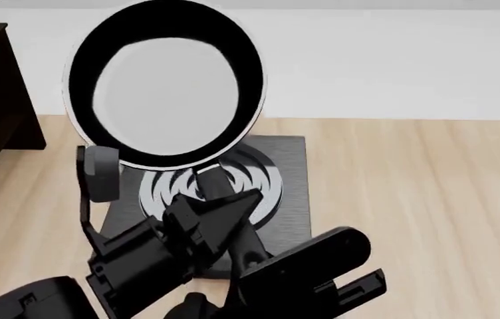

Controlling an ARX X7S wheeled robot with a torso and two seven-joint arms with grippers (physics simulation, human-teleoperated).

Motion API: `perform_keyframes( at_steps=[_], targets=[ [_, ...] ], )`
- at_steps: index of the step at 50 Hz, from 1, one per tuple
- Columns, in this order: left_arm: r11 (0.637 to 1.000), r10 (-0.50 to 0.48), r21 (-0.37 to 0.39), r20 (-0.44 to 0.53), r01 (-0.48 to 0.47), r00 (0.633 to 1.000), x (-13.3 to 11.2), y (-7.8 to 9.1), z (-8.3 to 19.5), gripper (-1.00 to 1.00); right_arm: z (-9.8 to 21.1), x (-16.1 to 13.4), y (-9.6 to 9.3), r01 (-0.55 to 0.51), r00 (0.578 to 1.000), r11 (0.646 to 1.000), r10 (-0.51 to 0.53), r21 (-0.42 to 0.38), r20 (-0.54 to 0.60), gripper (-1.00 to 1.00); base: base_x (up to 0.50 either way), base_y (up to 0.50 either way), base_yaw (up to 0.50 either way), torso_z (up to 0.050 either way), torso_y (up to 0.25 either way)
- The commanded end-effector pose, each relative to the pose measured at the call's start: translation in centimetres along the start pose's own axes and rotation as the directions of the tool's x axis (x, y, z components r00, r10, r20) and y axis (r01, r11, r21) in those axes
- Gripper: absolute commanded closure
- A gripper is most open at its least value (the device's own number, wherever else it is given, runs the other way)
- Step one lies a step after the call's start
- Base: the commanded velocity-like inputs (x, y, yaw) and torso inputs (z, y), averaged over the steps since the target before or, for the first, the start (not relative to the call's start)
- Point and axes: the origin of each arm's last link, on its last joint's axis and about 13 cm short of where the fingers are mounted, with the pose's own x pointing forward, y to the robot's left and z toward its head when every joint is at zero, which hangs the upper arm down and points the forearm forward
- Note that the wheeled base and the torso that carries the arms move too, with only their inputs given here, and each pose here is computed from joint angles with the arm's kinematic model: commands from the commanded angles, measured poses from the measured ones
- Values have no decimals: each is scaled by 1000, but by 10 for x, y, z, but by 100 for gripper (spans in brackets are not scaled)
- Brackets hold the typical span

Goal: Put the frying pan on the cabinet shelf.

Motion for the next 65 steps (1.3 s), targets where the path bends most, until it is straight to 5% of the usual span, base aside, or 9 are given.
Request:
perform_keyframes(
  at_steps=[1,8,26,42,58,61,63,65],
  targets=[
    [994,91,55,92,-96,992,-4,6,17,100,5,1,-6,72,997,996,-70,-43,40,-100,0,0,0,0,10],
    [981,139,121,128,-155,982,-6,7,27,100,4,1,-6,63,998,997,-62,-42,28,-100,0,0,0,1,2],
    [977,147,105,289,-184,946,-19,-9,72,100,6,0,-6,66,997,997,-64,-42,36,-100,0,0,0,1,2],
    [990,133,-16,476,-142,870,-40,-16,130,100,6,0,-3,56,998,997,-54,-44,34,-100,0,0,0,1,2],
    [976,215,-158,578,-151,787,-53,5,164,100,4,2,1,36,999,998,-35,-50,27,-100,0,0,0,0,2],
    [980,158,-189,584,-56,796,-55,2,171,100,4,2,1,35,999,998,-34,-51,26,-100,0,0,0,3,3],
    [976,207,-183,599,-119,774,-56,5,177,100,5,1,2,31,999,998,-29,-55,28,-100,0,0,0,0,0],
    [975,197,-207,608,-86,769,-57,5,182,100,6,1,3,29,999,998,-27,-57,29,-100,0,0,0,0,0]
  ],
)
